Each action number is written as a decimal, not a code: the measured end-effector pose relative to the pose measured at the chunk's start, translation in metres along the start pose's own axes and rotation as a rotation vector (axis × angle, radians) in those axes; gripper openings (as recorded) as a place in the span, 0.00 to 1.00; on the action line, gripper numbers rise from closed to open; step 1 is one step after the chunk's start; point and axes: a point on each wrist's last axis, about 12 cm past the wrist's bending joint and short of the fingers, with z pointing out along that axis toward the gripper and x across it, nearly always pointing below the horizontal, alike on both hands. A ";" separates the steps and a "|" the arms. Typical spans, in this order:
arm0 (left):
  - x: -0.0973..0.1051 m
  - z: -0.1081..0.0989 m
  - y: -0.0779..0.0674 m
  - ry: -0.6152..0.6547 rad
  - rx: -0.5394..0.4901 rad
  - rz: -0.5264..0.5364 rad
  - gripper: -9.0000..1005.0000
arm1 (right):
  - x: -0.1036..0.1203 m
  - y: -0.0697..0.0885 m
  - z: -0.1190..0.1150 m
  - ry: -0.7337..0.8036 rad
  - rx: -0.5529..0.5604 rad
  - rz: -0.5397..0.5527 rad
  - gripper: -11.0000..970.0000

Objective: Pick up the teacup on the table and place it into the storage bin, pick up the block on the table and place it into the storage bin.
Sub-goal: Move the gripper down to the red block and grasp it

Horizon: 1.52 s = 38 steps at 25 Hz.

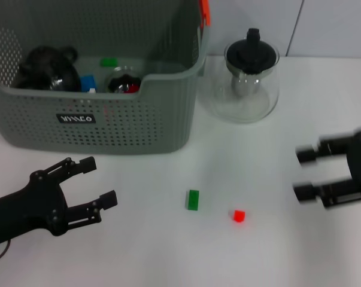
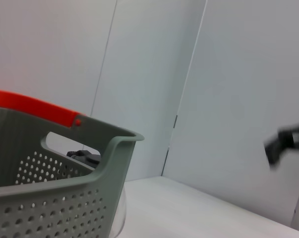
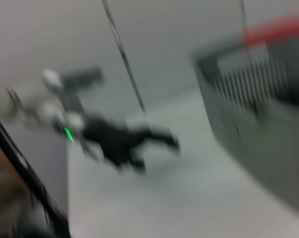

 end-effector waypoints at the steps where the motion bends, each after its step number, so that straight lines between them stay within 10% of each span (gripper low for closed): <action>1: 0.000 0.001 0.001 0.000 0.000 0.001 0.90 | 0.001 0.000 0.001 0.061 0.023 0.019 0.84; 13: 0.001 0.001 0.002 0.005 -0.010 0.002 0.90 | -0.025 -0.007 0.069 0.500 0.134 0.030 0.58; 38: 0.005 -0.002 -0.001 0.006 -0.024 -0.012 0.90 | -0.023 -0.022 0.166 0.679 0.163 -0.145 0.44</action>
